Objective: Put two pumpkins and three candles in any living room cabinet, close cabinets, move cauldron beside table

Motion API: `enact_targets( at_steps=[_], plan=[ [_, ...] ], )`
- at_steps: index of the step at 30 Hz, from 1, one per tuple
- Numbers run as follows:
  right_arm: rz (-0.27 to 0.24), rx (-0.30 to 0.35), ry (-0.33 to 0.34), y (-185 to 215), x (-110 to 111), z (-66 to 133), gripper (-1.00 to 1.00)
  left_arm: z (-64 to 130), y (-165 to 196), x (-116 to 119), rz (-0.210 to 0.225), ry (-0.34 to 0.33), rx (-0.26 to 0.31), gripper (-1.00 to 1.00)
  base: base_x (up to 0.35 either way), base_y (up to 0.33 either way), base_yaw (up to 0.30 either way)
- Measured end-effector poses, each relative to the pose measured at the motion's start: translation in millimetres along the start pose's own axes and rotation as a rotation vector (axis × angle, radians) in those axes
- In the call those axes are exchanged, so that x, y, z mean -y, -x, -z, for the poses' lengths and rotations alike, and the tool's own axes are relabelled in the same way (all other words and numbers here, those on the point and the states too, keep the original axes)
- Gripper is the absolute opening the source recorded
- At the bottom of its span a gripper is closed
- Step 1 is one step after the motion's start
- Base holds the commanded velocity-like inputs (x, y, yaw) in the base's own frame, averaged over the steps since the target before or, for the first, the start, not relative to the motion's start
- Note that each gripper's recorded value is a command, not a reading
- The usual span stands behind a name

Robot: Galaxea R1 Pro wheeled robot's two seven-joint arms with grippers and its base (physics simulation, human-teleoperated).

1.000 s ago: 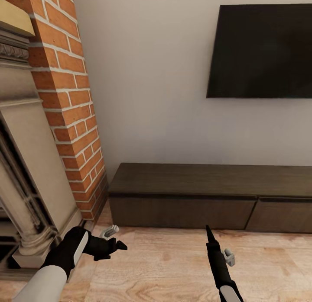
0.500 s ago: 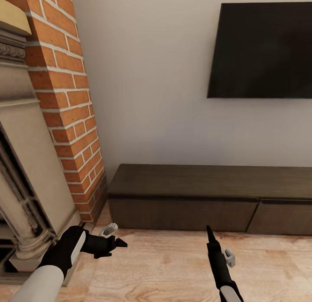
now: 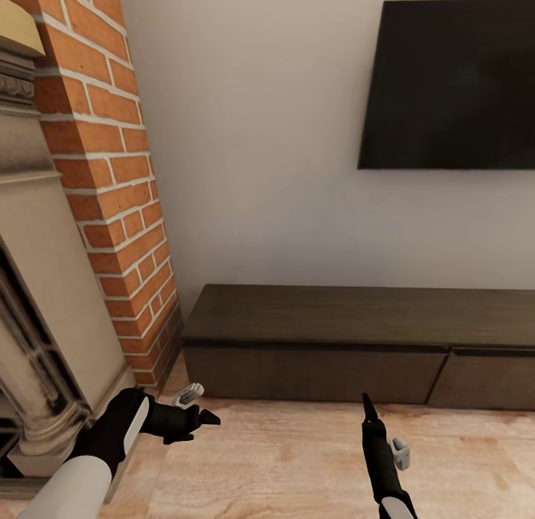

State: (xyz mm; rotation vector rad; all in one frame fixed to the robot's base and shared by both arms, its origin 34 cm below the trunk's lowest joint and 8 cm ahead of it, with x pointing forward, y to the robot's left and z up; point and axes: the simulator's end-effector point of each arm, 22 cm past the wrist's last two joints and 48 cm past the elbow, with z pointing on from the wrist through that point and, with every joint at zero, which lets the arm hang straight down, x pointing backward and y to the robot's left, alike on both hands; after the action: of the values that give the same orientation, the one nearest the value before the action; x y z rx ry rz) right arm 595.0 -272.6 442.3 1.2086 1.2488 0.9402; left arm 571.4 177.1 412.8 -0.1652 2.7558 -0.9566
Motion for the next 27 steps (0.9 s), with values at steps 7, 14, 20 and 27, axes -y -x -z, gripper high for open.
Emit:
enact_targets(
  at_steps=[7, 14, 20, 27],
  plan=[
    [-0.003, 0.000, -0.006, 0.3, 1.6, 0.2, 1.00, 0.0, 0.0, 0.3, 0.000, -0.001, 0.000, 1.00, 0.125, 0.000, 0.000],
    [-0.011, 0.013, -0.016, 5.0, 5.1, 1.0, 1.00, 0.4, 0.1, -0.2, 0.000, 0.000, 0.000, 1.00, 0.125, 0.000, 0.000],
    [-0.012, 0.016, -0.017, 6.1, 5.6, 1.2, 1.00, 0.8, 0.2, -0.8, 0.000, 0.001, 0.001, 1.00, 0.172, 0.000, 0.000],
    [-0.013, 0.015, -0.017, 5.3, 5.2, 1.1, 1.00, 1.3, 0.3, -1.7, 0.000, 0.002, 0.001, 1.00, 0.138, 0.000, 0.000]
  ],
)
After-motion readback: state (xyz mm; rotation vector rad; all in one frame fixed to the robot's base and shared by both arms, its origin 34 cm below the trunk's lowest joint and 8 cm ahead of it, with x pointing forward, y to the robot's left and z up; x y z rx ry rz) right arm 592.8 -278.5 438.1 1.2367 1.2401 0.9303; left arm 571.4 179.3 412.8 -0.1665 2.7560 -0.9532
